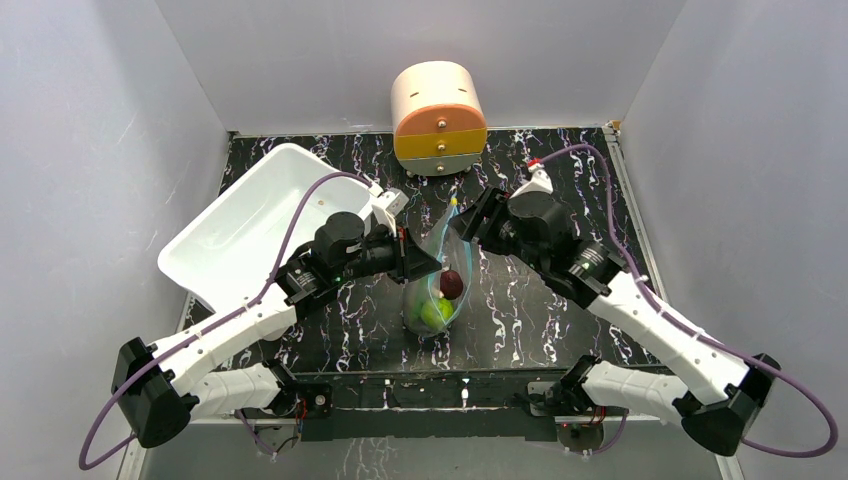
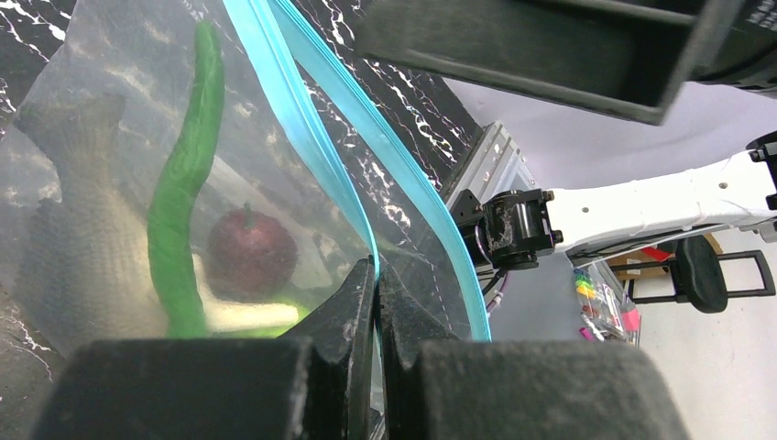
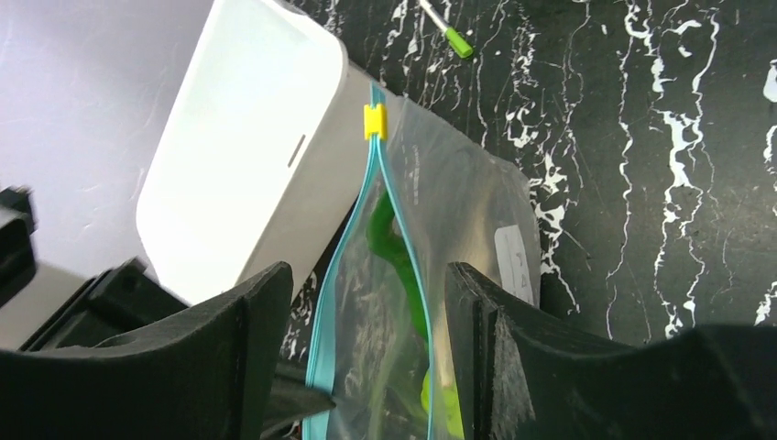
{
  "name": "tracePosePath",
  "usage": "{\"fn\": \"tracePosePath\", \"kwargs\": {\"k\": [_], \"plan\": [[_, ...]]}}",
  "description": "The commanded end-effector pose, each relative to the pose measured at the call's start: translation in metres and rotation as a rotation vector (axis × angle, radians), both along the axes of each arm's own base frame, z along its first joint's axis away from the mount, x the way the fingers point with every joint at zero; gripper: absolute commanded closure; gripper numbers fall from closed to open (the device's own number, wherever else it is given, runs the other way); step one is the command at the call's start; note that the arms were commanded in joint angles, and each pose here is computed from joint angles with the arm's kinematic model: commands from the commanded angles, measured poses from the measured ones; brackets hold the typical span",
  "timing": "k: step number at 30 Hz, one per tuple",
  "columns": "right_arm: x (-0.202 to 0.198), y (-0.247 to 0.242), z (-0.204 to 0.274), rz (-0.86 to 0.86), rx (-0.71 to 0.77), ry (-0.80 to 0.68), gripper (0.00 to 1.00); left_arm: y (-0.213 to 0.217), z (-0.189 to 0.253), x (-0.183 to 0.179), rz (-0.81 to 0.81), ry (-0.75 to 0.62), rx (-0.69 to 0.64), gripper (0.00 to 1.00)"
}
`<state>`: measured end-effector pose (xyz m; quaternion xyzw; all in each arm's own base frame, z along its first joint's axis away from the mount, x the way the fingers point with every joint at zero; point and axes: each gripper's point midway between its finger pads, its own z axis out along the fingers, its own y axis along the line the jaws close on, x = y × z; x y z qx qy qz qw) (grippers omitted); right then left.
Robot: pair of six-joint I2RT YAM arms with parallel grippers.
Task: Place the food in the zip-top bag and seal the zipper
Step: Adjust the zipper food storage bag at the center of the board.
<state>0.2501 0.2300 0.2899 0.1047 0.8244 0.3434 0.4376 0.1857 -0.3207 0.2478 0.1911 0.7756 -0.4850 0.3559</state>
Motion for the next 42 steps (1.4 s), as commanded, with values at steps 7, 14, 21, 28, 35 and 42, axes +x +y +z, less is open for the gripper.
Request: {"fn": "tracePosePath", "kwargs": {"k": [7,14,21,28,35,42], "plan": [[0.037,0.018,0.021,-0.037,-0.055,-0.060,0.45,-0.002,0.039,0.002,0.003,-0.082,-0.080,1.00],[0.043,0.023,0.013,-0.007,-0.128,-0.046,0.67,-0.002,0.039,0.002,0.001,-0.092,-0.082,1.00],[0.044,0.019,0.016,-0.007,-0.146,-0.094,0.93,-0.002,0.045,0.000,-0.007,-0.113,-0.103,1.00],[0.044,0.020,0.013,0.002,-0.148,-0.089,0.85,-0.004,0.052,-0.001,-0.019,-0.128,-0.133,1.00],[0.044,0.025,0.005,0.010,-0.161,-0.042,0.85,-0.007,0.050,0.000,-0.025,-0.116,-0.127,1.00],[0.043,0.020,0.042,0.106,-0.241,-0.245,1.00,0.006,0.053,-0.002,0.015,-0.119,-0.098,0.84]]}}
